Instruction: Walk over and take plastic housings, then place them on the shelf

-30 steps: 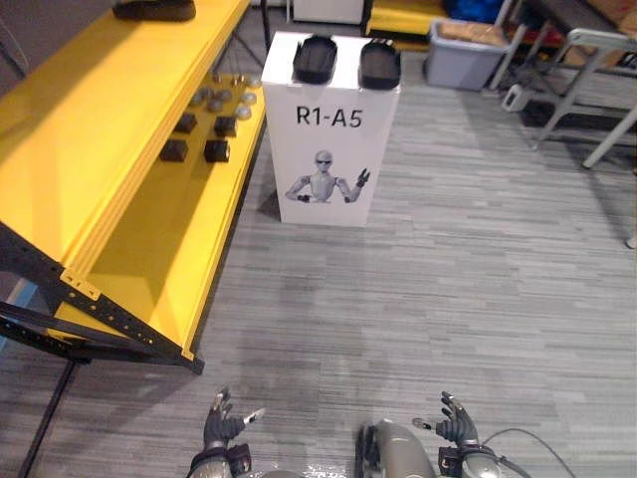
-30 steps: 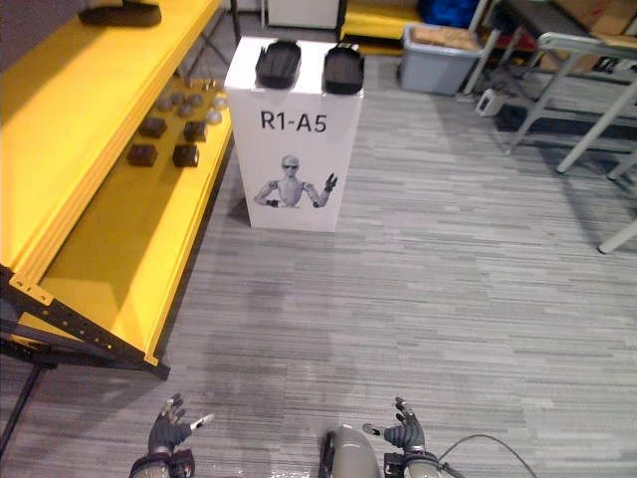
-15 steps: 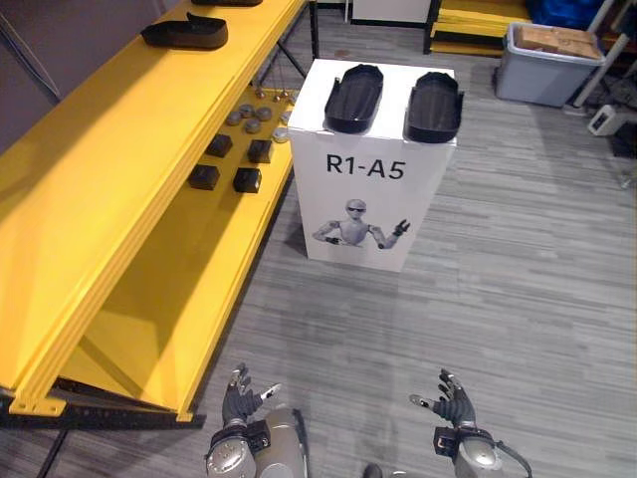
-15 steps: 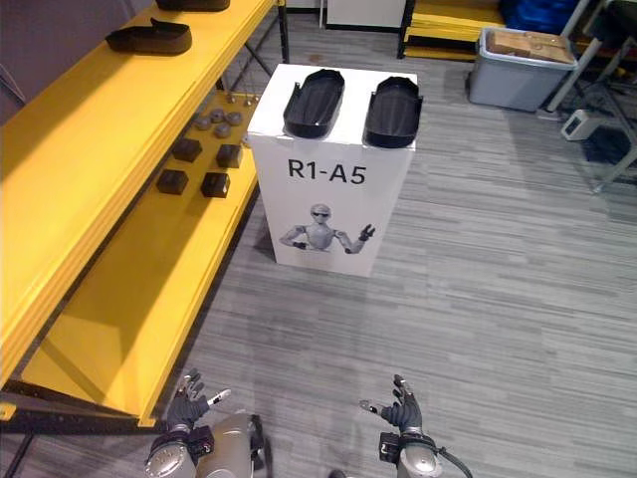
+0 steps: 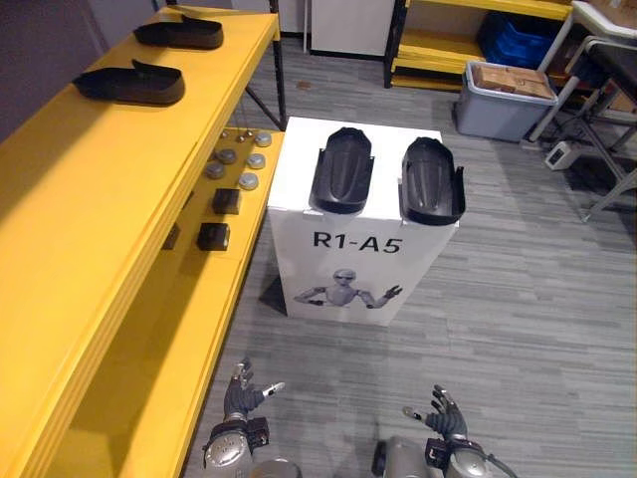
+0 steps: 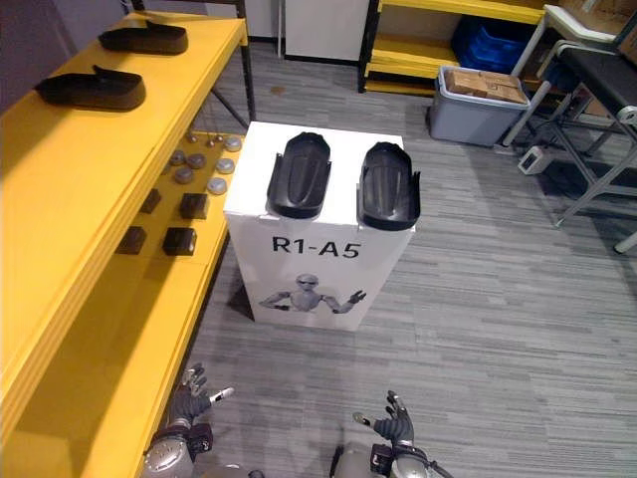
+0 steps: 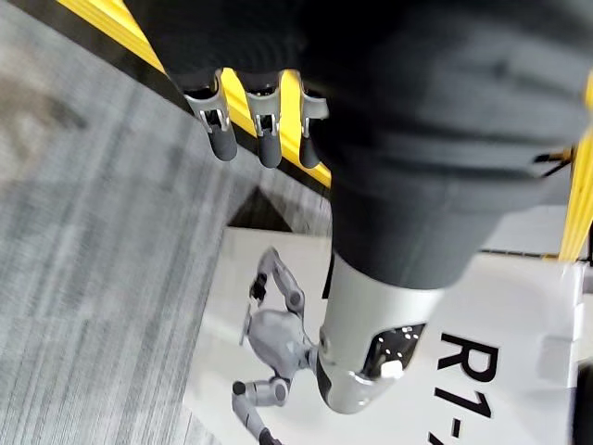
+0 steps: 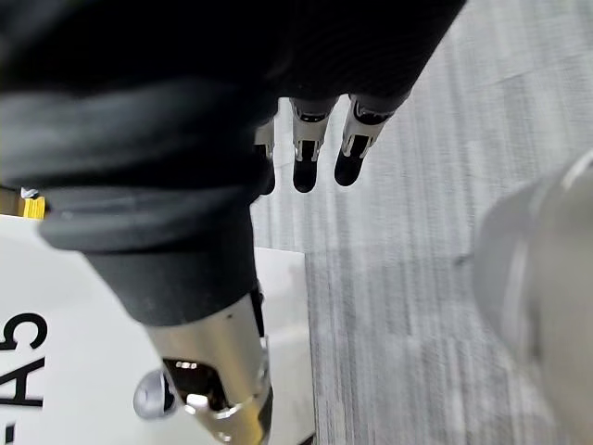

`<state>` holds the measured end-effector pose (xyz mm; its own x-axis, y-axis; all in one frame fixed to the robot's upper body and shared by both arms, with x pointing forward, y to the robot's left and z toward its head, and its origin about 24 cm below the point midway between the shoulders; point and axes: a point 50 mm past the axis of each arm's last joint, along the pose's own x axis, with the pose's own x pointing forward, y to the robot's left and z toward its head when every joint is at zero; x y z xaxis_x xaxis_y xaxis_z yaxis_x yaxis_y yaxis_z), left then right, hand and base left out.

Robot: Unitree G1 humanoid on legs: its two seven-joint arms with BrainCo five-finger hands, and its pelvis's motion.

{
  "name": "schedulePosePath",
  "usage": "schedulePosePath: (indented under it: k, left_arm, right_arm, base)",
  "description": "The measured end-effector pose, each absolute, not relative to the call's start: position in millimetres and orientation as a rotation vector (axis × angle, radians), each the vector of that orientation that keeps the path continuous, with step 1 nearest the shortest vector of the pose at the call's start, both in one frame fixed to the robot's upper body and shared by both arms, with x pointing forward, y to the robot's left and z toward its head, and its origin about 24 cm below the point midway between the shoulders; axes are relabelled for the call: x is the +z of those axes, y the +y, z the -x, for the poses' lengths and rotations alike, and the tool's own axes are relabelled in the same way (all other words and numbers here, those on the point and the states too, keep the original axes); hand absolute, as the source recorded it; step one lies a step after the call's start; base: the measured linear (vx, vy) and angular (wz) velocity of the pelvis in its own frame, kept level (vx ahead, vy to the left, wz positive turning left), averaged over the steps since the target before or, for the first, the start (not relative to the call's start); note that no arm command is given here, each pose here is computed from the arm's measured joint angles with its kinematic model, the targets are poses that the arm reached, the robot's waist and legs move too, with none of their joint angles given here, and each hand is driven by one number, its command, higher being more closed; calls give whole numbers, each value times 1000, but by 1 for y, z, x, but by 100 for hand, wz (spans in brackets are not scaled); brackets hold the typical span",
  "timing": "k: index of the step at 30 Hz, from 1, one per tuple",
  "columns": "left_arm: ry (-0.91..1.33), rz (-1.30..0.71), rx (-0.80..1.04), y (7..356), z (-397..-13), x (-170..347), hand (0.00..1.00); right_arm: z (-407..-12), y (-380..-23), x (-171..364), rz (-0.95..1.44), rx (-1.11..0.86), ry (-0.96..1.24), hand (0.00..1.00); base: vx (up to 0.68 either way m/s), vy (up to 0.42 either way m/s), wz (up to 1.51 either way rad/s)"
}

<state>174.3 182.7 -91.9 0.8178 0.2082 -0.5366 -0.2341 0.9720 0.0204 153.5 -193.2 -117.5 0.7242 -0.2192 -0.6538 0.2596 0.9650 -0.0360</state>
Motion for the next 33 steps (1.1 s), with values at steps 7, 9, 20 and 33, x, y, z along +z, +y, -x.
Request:
schedulePosePath:
  k: [7, 9, 20, 33]
  left_arm:
    - [609, 109, 261, 172, -171, -100, 0]
    - [601, 125, 254, 167, -172, -99, 0]
    - [595, 122, 239, 164, -175, -98, 0]
    - [664, 71, 271, 184, -145, -109, 0]
  right_arm:
    - [-140, -213, -122, -19, -304, 756, 0]
    - [-138, -210, -122, -30, -310, 752, 0]
    - [-129, -209, -120, -121, -404, 732, 0]
    - [-163, -289, -2, 147, -531, 214, 0]
  base:
    - [543, -222, 7]
    - [345, -108, 0]
    - [206, 118, -14]
    - [39, 21, -15]
